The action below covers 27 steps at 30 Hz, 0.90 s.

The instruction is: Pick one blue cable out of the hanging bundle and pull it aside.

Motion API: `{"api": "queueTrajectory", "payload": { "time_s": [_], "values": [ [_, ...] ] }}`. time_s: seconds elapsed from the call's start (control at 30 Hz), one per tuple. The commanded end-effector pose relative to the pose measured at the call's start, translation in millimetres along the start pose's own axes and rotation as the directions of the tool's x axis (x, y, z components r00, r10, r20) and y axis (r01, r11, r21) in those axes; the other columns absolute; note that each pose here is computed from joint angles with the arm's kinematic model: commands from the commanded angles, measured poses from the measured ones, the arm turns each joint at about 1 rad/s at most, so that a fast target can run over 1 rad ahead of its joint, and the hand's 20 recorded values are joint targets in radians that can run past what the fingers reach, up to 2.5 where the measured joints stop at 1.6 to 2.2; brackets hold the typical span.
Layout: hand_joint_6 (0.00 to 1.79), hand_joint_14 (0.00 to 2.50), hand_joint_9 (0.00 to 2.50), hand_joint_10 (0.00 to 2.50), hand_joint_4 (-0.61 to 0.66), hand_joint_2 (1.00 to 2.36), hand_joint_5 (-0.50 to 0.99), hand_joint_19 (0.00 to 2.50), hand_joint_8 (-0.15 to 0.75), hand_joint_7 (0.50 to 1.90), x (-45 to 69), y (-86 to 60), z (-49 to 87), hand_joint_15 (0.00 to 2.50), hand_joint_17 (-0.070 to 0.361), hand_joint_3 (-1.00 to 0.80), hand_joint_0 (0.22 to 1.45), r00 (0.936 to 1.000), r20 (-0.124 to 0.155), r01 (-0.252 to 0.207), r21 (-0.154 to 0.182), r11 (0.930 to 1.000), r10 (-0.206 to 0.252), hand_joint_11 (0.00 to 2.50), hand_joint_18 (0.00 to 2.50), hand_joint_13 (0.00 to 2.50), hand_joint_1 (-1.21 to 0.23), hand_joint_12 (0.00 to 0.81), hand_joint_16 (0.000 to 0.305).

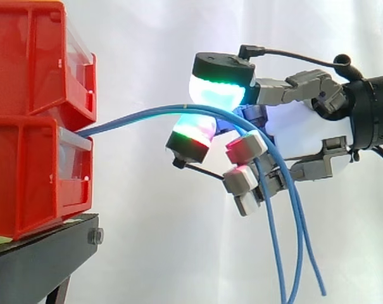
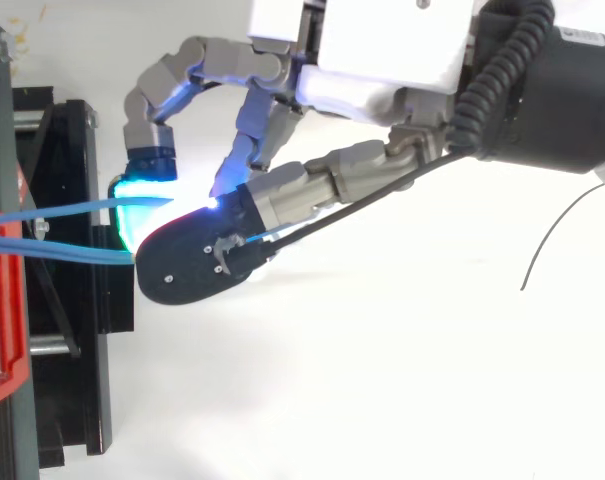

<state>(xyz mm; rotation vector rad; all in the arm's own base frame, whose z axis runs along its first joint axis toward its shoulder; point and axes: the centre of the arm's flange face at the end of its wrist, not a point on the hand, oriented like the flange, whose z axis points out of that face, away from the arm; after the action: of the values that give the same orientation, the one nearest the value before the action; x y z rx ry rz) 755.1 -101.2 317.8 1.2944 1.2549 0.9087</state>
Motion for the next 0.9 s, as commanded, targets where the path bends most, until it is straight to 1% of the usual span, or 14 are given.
{"api": "queueTrajectory", "payload": {
  "time_s": [0.0,0.07,0.17,0.23,0.27,0.33,0.37,0.43,0.47,0.53,0.57,0.6,0.67,0.87],
  "values": [
    [0.91,0.03,1.34,0.02,0.06,1.00,-0.14,0.78,0.336,0.94,-1.6,2.4,-3.9,0.88,0.104,-0.44,0.52,0.9998,-0.004,0.021,0.015,0.9997,-0.021,0.88,0.82,1.08,-0.62,0.363,0.046],
    [0.91,0.03,1.34,0.02,0.06,1.00,-0.14,0.77,0.338,0.91,-1.4,1.5,-4.2,0.87,0.109,-0.49,0.50,0.9997,-0.006,0.022,0.018,0.9996,-0.022,0.87,0.81,1.08,-0.56,0.371,0.048],
    [0.90,0.03,1.34,0.02,0.05,1.00,-0.14,0.78,0.337,0.91,-1.5,2.3,-4.0,0.86,0.108,-0.50,0.50,0.9997,-0.006,0.022,0.016,0.9996,-0.022,0.85,0.81,1.08,-0.50,0.373,0.048],
    [0.89,0.03,1.35,0.02,0.05,1.00,-0.14,0.79,0.335,0.93,-1.4,1.5,-4.2,0.87,0.107,-0.49,0.52,0.9997,-0.006,0.022,0.018,0.9996,-0.022,0.85,0.80,1.07,-0.46,0.368,0.047],
    [0.89,0.03,1.34,0.02,0.06,1.00,-0.13,0.80,0.337,0.96,-1.4,1.5,-4.2,0.87,0.103,-0.45,0.55,0.9997,-0.006,0.022,0.018,0.9996,-0.022,0.85,0.79,1.07,-0.47,0.357,0.046],
    [0.89,0.03,1.35,0.02,0.05,1.01,-0.13,0.80,0.335,0.98,-1.5,2.3,-4.0,0.87,0.100,-0.38,0.57,0.9997,-0.006,0.022,0.016,0.9996,-0.022,0.88,0.79,1.07,-0.51,0.351,0.045],
    [0.89,0.03,1.36,0.02,0.04,1.01,-0.13,0.79,0.334,0.99,-1.4,2.4,-3.9,0.87,0.101,-0.29,0.57,0.9997,-0.006,0.023,0.015,0.9996,-0.023,0.87,0.80,1.08,-0.57,0.355,0.045],
    [0.90,0.02,1.38,0.02,0.05,1.01,-0.12,0.76,0.356,0.99,-1.4,2.4,-3.9,0.86,0.111,-0.22,0.57,0.9997,-0.006,0.023,0.015,0.9996,-0.023,0.85,0.85,1.11,-0.62,0.378,0.049],
    [0.90,0.03,1.38,0.02,0.05,1.02,-0.12,0.76,0.359,1.00,-1.5,2.3,-4.0,0.85,0.112,-0.21,0.57,0.9997,-0.006,0.022,0.016,0.9996,-0.022,0.86,0.86,1.11,-0.62,0.381,0.050],
    [0.91,0.03,1.37,0.02,0.05,1.02,-0.12,0.76,0.358,1.00,-1.5,2.3,-4.0,0.85,0.112,-0.16,0.58,0.9997,-0.006,0.022,0.016,0.9996,-0.022,0.87,0.86,1.10,-0.67,0.380,0.050],
    [0.91,0.03,1.36,0.02,0.05,1.02,-0.12,0.76,0.360,1.01,-1.5,2.3,-4.0,0.86,0.111,-0.12,0.58,0.9997,-0.006,0.023,0.016,0.9996,-0.023,0.87,0.86,1.10,-0.72,0.376,0.049],
    [0.91,0.03,1.35,0.02,0.06,1.02,-0.12,0.77,0.352,1.04,-1.5,2.3,-4.0,0.87,0.107,-0.10,0.59,0.9997,-0.006,0.023,0.016,0.9996,-0.023,0.88,0.85,1.08,-0.74,0.372,0.048],
    [0.92,0.03,1.31,0.02,0.06,1.03,-0.13,0.78,0.331,1.04,-1.6,2.3,-4.0,0.88,0.099,-0.07,0.60,0.9997,-0.004,0.023,0.017,0.9996,-0.023,0.88,0.81,1.06,-0.80,0.347,0.044],
    [0.93,0.03,1.30,0.02,0.05,1.03,-0.13,0.78,0.328,1.04,-1.6,2.3,-4.0,0.87,0.097,-0.08,0.61,0.9997,-0.004,0.023,0.017,0.9996,-0.023,0.87,0.81,1.05,-0.81,0.343,0.043]
  ]
}}
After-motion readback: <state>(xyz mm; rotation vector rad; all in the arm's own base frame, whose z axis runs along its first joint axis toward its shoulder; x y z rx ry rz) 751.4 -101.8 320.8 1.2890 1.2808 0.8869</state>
